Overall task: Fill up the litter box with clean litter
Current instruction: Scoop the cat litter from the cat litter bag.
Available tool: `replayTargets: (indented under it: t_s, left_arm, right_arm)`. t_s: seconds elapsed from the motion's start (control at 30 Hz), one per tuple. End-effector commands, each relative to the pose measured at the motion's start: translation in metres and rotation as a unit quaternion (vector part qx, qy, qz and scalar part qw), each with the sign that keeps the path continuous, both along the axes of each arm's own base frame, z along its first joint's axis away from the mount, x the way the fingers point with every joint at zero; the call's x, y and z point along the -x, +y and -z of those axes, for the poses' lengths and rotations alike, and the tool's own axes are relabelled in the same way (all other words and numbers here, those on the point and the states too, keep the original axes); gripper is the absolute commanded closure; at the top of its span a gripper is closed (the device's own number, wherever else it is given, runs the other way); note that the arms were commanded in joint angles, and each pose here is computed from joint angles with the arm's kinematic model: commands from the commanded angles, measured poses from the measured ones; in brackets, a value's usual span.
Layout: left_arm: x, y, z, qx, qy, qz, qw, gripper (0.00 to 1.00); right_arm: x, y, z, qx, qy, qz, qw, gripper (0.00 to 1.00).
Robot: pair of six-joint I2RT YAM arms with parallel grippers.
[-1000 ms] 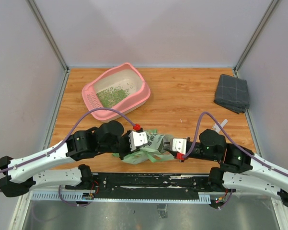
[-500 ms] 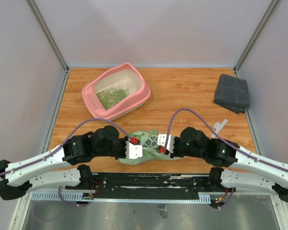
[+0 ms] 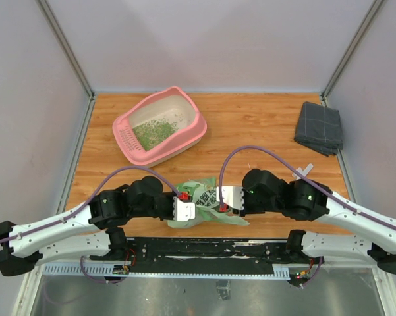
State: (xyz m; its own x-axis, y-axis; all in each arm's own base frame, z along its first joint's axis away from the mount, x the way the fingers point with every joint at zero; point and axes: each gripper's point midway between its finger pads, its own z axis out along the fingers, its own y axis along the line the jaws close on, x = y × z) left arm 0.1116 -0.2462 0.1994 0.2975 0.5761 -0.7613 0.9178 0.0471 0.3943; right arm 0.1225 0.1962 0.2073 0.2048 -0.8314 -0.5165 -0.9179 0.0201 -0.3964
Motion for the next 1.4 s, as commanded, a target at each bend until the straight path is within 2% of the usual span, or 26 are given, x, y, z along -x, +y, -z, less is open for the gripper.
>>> replayTargets:
  t_s: [0.0, 0.17, 0.3, 0.53, 0.57, 0.67, 0.7, 0.93, 1.1, 1.3, 1.37]
  left_arm:
    - [-0.002, -0.002, 0.000, 0.010, -0.006, -0.003, 1.000, 1.00]
    - [0.001, -0.001, -0.003, 0.019, -0.005, -0.001, 1.000, 1.00]
    - [0.001, 0.000, -0.008, 0.031, -0.008, -0.003, 0.999, 1.00]
    - [0.002, 0.000, -0.014, 0.047, -0.012, -0.001, 0.999, 1.00]
    - [0.002, 0.000, -0.013, 0.046, -0.012, 0.001, 0.999, 1.00]
    - [0.002, 0.001, -0.011, 0.041, -0.011, -0.001, 0.999, 1.00]
    - [0.002, 0.002, -0.010, 0.039, -0.011, -0.002, 0.999, 1.00]
    - [0.000, 0.007, -0.008, 0.042, -0.015, -0.011, 0.999, 1.00]
    - [0.003, 0.000, -0.011, 0.073, -0.014, -0.004, 0.997, 1.00]
    - [0.006, -0.008, -0.023, 0.112, -0.032, 0.019, 0.993, 1.00]
    - [0.007, -0.011, -0.027, 0.122, -0.038, 0.025, 0.991, 1.00]
  right_arm:
    - [-0.001, -0.018, 0.006, 0.043, -0.003, 0.006, 0.999, 0.70]
    - [-0.008, -0.019, 0.013, 0.061, -0.021, 0.007, 0.998, 0.78]
    - [-0.010, -0.007, 0.013, 0.039, -0.026, -0.001, 0.999, 0.68]
    - [-0.005, 0.016, 0.016, 0.016, 0.000, -0.021, 1.000, 0.67]
    - [-0.006, 0.018, 0.017, 0.020, 0.001, -0.023, 1.000, 0.71]
    - [-0.008, 0.021, 0.015, 0.028, 0.002, -0.020, 0.999, 0.95]
    - [-0.009, 0.020, 0.013, 0.029, -0.002, -0.018, 0.999, 0.99]
    - [-0.014, 0.016, -0.017, 0.011, -0.043, -0.037, 0.998, 0.99]
    - [-0.013, 0.040, 0.032, 0.046, 0.007, -0.034, 0.998, 0.99]
    - [-0.015, 0.074, 0.066, -0.006, 0.033, -0.016, 0.999, 0.99]
    - [-0.014, 0.082, 0.068, -0.043, 0.041, -0.012, 0.998, 0.99]
